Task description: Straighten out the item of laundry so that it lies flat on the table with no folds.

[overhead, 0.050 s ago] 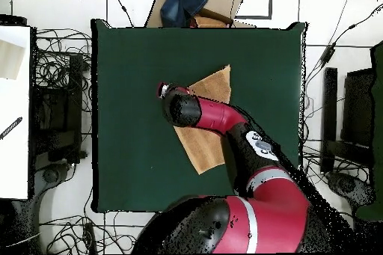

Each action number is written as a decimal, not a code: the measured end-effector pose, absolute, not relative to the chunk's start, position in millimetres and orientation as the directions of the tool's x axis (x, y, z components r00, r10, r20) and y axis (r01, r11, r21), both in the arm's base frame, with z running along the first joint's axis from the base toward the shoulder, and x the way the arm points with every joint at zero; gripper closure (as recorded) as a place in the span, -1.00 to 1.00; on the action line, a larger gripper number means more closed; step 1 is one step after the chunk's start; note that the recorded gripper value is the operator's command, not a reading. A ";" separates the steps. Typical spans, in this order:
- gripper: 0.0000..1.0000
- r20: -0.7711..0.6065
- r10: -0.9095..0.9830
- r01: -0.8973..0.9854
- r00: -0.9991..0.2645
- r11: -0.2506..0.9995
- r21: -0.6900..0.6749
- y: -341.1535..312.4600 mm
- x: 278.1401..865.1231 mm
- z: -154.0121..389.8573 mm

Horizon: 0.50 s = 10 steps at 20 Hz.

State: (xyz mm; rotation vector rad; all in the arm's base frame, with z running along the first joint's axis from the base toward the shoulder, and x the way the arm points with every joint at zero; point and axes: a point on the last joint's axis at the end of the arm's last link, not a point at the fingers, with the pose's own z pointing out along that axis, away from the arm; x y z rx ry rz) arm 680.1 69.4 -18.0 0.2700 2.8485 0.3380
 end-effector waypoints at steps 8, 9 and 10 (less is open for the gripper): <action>-1.00 -0.238 0.206 0.141 -0.949 0.955 0.262 75.5 681.9 -14.9; -1.00 -0.239 0.206 0.141 -0.949 0.955 0.261 75.3 682.2 -14.3; -1.00 -0.241 0.206 0.141 -0.949 0.955 0.261 75.0 682.7 -13.5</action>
